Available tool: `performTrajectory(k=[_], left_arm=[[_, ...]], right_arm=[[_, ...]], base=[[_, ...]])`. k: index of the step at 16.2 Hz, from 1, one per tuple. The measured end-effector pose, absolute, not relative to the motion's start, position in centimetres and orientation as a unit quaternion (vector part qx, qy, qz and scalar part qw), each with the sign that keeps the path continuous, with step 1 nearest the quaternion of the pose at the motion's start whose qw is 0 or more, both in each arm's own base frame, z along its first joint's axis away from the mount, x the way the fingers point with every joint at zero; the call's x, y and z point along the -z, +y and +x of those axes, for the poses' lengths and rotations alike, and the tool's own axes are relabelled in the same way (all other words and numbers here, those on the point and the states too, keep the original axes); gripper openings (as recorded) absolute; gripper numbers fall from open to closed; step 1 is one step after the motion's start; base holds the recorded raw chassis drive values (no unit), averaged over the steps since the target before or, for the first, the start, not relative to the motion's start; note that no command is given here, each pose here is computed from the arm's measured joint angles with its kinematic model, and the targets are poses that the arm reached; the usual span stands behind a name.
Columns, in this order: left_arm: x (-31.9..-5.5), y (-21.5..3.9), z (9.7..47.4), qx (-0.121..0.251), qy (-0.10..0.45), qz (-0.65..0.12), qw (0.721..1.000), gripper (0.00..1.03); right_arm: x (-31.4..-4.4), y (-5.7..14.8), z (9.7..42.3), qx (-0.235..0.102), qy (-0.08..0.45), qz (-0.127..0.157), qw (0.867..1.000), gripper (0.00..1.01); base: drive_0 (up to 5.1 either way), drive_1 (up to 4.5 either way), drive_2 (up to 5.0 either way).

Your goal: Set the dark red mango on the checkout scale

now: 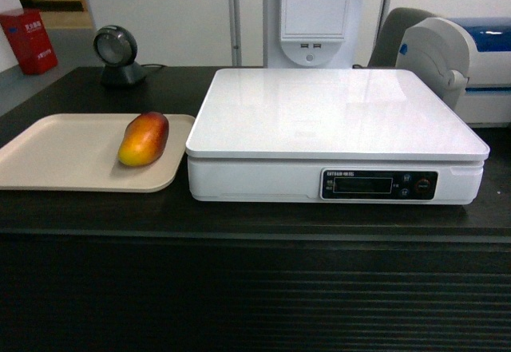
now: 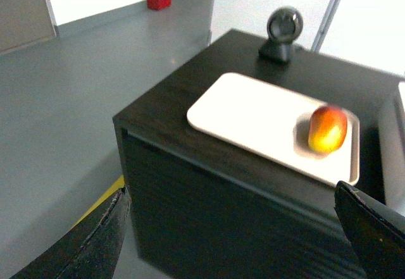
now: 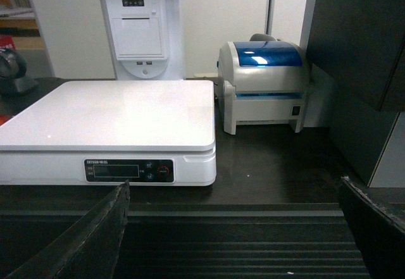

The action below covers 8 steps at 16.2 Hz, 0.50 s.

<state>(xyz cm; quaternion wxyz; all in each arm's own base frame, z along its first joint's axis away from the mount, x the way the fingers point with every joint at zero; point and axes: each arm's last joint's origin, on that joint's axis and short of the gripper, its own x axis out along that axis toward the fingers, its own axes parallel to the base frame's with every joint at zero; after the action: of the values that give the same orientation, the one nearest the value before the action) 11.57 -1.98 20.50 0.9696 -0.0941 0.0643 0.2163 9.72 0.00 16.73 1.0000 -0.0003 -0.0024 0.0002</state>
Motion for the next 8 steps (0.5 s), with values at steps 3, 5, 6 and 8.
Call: performTrajectory(k=[3, 5, 6, 8], left_arm=[[-22.2, -2.0, 13.8, -0.183, 0.047, -0.099, 0.977, 0.98], [-22.9, 0.0, 17.4, -0.168, 0.041, -0.083, 0.981, 0.98], [-23.3, 0.9, 19.2, -0.156, 0.036, -0.073, 0.984, 0.98], [-23.5, 2.1, 24.0, -0.107, 0.048, -0.042, 0.992, 0.98]], right_arm=[[-16.7, 0.0, 9.7, 0.0, -0.002, 0.0, 1.0, 0.98], [-16.7, 0.0, 9.7, 0.0, -0.003, 0.0, 1.0, 0.98], [-16.7, 0.0, 9.7, 0.0, -0.002, 0.0, 1.0, 0.98], [-16.7, 0.0, 9.7, 0.0, -0.002, 0.0, 1.0, 0.98]], base=[[0.0, 0.0, 0.0], [0.0, 0.0, 0.0], [0.0, 0.0, 0.0], [0.0, 0.0, 0.0]])
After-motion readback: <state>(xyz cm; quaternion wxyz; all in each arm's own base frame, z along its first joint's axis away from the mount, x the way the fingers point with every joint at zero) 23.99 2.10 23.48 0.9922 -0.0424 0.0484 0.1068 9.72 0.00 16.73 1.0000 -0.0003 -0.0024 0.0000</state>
